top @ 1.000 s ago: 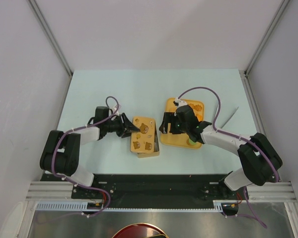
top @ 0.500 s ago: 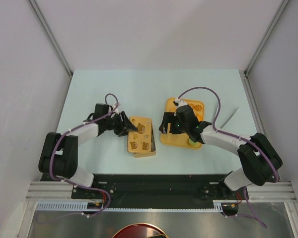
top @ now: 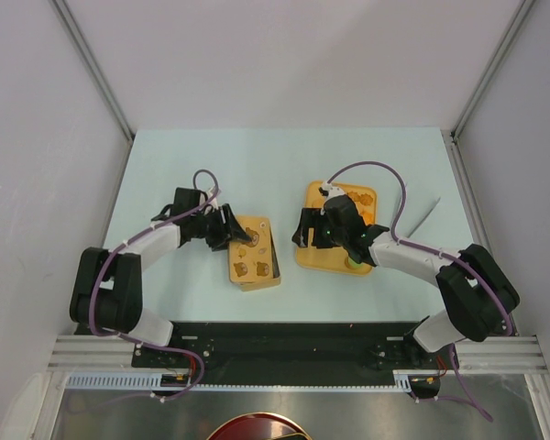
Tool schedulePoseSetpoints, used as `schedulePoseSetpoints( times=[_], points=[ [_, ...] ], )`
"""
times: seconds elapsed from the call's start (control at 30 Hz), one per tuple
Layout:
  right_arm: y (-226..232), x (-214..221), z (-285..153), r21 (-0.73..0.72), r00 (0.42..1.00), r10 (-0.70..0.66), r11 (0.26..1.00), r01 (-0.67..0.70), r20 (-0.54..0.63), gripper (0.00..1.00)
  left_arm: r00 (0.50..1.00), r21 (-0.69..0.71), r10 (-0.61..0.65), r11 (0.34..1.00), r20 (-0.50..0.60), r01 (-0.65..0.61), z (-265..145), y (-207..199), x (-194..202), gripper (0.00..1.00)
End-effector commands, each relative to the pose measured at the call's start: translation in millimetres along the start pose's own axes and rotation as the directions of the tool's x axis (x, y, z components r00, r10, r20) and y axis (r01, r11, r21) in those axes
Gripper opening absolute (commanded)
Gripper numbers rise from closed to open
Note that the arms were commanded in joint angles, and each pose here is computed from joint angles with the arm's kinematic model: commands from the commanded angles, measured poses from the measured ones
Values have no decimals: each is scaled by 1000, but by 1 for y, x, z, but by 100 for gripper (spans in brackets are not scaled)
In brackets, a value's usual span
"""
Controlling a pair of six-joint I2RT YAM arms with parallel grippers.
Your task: Pack the cookies
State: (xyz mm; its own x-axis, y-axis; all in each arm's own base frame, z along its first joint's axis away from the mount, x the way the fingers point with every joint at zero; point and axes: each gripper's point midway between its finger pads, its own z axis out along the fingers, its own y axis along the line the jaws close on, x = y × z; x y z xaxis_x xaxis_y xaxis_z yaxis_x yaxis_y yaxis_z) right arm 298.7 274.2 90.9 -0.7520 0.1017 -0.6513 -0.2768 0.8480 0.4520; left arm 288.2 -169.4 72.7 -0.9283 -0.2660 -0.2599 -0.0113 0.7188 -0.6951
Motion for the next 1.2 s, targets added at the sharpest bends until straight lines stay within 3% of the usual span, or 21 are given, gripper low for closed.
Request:
schedulePoseSetpoints(
  times=[0.0,0.5,1.17],
  points=[
    [8,-6,2,-25,1000,5,1000,-4,25,80,997,-22,67,998,30,-66,-11,-4,-10,60],
    [9,-5,1,-29,1000,2,1000,-1,24,81,998,198,28,979,50,-37,-18,-26,-4,62],
    [10,-7,0,-35,1000,2,999,-1,29,81,993,43,-30,999,118,25,-36,13,-15,62]
  ],
)
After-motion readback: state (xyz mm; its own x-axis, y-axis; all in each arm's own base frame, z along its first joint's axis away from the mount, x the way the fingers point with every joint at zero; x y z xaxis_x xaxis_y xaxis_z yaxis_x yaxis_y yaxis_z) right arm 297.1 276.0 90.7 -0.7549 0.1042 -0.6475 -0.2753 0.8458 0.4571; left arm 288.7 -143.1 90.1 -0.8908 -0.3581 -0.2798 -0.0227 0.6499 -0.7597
